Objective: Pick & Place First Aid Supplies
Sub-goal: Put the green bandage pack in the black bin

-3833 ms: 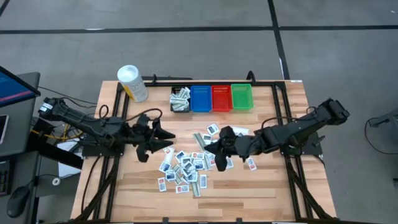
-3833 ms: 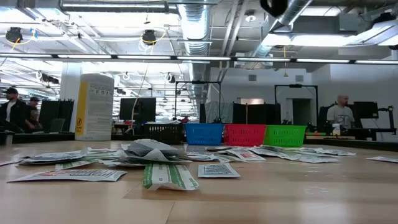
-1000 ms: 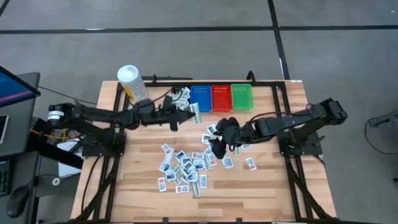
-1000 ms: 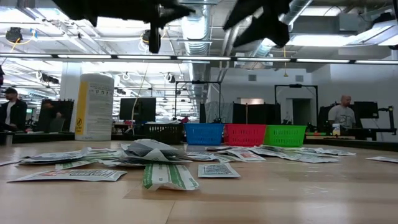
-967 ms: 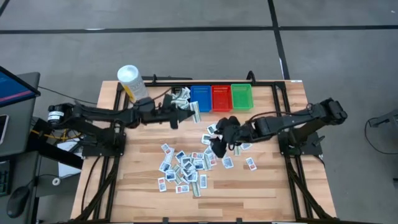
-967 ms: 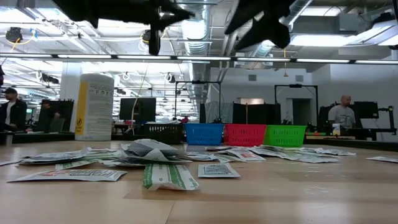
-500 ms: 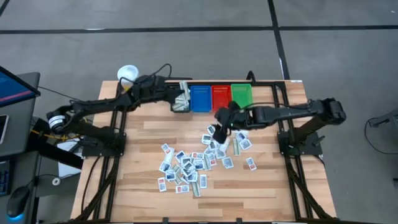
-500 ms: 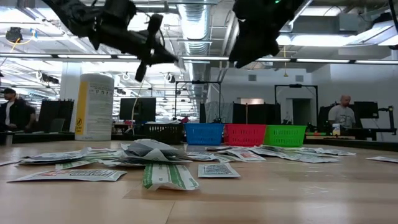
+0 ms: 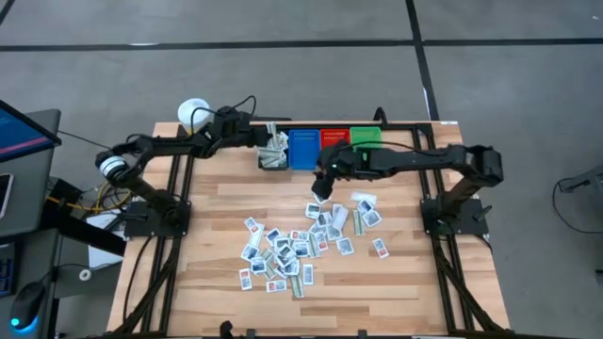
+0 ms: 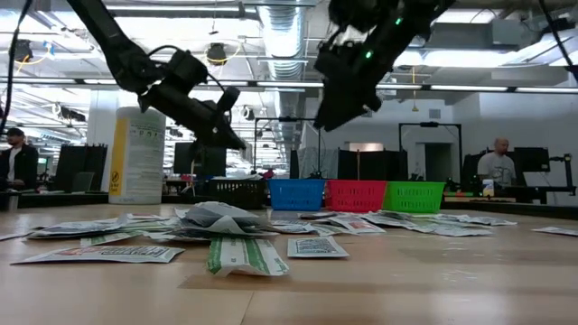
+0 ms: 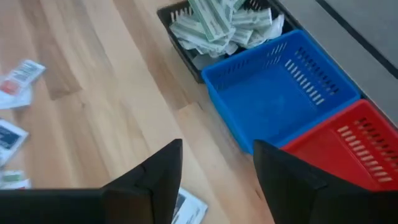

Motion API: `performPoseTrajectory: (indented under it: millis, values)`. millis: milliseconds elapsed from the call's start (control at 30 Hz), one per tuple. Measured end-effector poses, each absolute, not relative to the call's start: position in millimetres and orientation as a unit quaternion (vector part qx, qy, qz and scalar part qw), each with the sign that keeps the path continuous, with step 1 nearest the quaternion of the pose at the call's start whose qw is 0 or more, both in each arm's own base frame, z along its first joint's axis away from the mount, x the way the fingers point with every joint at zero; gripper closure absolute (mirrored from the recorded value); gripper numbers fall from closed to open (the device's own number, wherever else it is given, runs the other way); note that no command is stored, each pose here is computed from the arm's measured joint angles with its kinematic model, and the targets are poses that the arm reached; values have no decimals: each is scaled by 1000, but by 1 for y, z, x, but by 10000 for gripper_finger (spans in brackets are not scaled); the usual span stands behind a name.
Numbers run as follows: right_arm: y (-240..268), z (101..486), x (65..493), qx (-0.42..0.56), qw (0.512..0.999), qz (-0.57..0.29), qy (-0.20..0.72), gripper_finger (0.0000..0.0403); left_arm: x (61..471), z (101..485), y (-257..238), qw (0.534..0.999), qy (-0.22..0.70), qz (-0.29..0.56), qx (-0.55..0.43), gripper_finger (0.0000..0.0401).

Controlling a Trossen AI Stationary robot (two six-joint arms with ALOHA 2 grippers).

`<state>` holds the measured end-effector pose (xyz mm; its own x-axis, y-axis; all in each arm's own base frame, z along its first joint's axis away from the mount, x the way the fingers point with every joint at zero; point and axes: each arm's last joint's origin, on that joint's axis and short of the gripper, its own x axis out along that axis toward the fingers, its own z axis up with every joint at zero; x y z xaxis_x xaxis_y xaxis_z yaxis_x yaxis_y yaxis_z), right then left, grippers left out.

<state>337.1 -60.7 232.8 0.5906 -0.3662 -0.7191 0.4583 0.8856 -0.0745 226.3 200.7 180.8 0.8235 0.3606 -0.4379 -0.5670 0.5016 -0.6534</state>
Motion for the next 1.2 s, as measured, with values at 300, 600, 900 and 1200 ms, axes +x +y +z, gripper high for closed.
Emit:
performPoseTrajectory:
  millis: [300,600,900,1200]
  values:
    - [-63,199,348,76,871,-208,439,225,226,180,202,858,123,277,-414,378]
    - [-68,208,351,62,889,-204,405,229,229,179,197,859,134,258,-420,318]
    - [-72,208,351,67,892,-196,402,231,230,181,192,860,144,243,-425,269]
    - [-70,208,351,66,891,-194,405,233,240,208,164,936,149,170,-271,285]
